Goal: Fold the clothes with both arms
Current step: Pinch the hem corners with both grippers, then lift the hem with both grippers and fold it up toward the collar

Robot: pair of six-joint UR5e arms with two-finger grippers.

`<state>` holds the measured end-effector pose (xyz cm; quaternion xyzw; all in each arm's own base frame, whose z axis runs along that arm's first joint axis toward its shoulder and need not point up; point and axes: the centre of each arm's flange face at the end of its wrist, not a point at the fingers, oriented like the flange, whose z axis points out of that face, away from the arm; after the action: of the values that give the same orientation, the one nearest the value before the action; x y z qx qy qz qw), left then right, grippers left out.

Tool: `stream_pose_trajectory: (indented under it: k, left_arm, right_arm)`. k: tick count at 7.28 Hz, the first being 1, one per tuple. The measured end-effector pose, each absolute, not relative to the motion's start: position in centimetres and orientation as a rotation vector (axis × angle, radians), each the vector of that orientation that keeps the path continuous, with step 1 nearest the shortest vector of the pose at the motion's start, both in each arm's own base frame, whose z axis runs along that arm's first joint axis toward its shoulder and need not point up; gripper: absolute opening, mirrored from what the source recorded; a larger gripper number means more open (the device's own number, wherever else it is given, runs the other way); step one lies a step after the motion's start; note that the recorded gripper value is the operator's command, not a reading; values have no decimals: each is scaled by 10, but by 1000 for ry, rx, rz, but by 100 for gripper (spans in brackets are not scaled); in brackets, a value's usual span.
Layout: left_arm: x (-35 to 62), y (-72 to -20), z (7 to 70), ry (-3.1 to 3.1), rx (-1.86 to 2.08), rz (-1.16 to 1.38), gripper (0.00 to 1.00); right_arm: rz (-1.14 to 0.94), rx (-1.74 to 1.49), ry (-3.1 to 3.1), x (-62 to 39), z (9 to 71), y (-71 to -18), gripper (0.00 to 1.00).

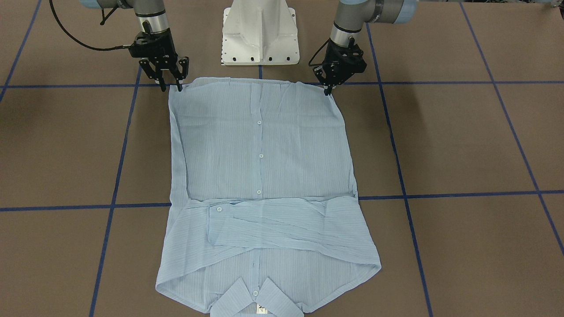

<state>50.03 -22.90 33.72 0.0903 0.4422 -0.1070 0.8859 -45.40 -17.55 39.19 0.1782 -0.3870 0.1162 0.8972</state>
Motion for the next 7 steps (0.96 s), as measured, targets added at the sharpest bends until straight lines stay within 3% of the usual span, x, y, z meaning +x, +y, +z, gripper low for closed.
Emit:
stream_pose_trajectory:
  k: [2,3,7]
  left_arm:
    - [501,-230,334,925,189,-224,0]
    - [501,-230,332,929,189,-224,0]
    - [500,-231,317,959,191,-225,0]
  right_arm:
    - [231,370,-794,-457,393,-169,11]
    - [230,370,-792,-457,393,-169,0]
    - [232,386,-775,-454,396,-170,0]
